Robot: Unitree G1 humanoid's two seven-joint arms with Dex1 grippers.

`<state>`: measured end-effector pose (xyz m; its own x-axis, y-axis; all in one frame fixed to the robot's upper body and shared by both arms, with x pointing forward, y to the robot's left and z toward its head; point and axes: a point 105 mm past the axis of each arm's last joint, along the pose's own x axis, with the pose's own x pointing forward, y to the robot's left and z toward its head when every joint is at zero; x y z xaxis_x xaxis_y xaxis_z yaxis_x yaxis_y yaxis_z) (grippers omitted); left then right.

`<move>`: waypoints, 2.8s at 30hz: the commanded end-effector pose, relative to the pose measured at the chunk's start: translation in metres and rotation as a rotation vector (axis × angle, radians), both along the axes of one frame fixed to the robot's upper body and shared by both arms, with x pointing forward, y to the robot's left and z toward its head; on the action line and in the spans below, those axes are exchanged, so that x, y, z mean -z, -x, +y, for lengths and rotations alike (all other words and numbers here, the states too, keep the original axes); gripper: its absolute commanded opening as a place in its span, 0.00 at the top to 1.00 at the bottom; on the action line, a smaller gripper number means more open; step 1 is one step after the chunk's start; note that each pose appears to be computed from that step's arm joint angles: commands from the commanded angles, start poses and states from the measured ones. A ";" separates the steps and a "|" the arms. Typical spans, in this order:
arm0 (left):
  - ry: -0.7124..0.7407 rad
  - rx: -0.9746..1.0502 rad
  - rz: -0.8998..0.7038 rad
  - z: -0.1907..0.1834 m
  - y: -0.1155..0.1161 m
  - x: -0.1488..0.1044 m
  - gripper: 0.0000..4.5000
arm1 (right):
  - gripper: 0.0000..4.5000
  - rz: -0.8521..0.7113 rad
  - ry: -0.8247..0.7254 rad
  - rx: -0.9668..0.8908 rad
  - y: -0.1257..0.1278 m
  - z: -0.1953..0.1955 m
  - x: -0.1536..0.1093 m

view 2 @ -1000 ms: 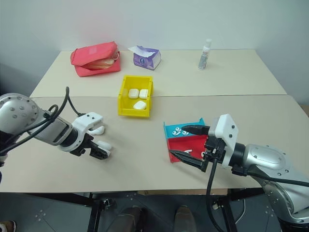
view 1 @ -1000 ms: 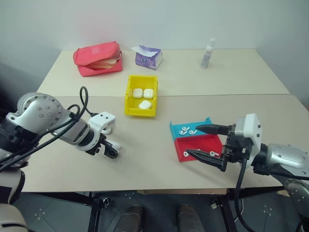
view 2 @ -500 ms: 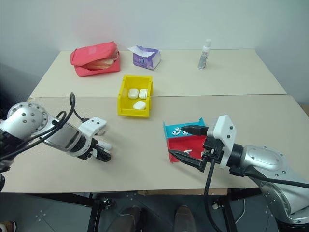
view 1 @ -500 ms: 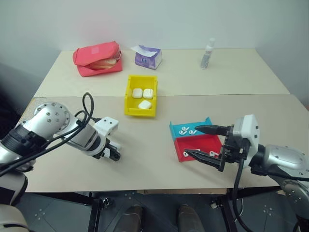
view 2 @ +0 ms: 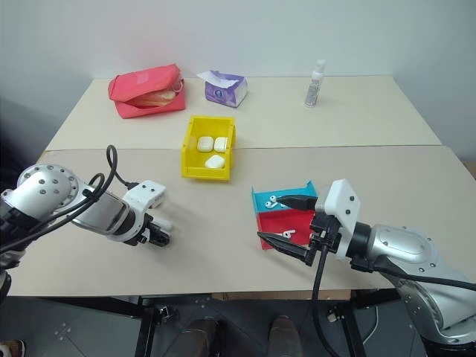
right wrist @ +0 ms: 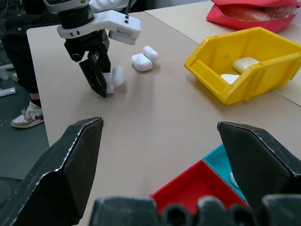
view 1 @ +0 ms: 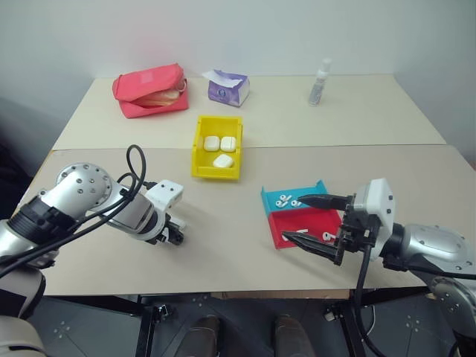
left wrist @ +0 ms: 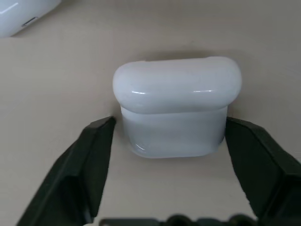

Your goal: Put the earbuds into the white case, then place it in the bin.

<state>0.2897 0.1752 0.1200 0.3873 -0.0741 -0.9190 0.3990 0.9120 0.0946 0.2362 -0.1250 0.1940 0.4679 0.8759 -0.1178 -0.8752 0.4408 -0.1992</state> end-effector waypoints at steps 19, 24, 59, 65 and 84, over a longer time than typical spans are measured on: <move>0.424 0.245 -1.132 -0.005 -0.034 -0.135 0.38 | 0.00 -0.039 0.045 -0.125 0.003 -0.007 -0.017; 0.830 0.507 -1.029 -0.029 -0.022 -0.143 0.38 | 0.00 -0.052 0.066 -0.115 0.001 -0.012 -0.024; 1.275 1.248 -0.945 -0.118 0.032 -0.150 0.38 | 0.35 0.097 0.818 -0.034 -0.053 -0.028 0.036; 1.261 1.229 -0.961 -0.116 0.033 -0.149 0.38 | 0.35 0.009 0.969 -0.209 -0.062 -0.024 0.044; 1.225 1.148 -1.014 -0.111 0.040 -0.147 0.38 | 0.35 -0.053 1.067 -0.405 -0.076 -0.009 0.054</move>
<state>0.2568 0.0623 0.2571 -0.0221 -0.9547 0.2966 0.9771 0.0421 0.2084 0.3099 -0.1349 0.1303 0.1829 0.4267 -0.8857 -0.9110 -0.2651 -0.3159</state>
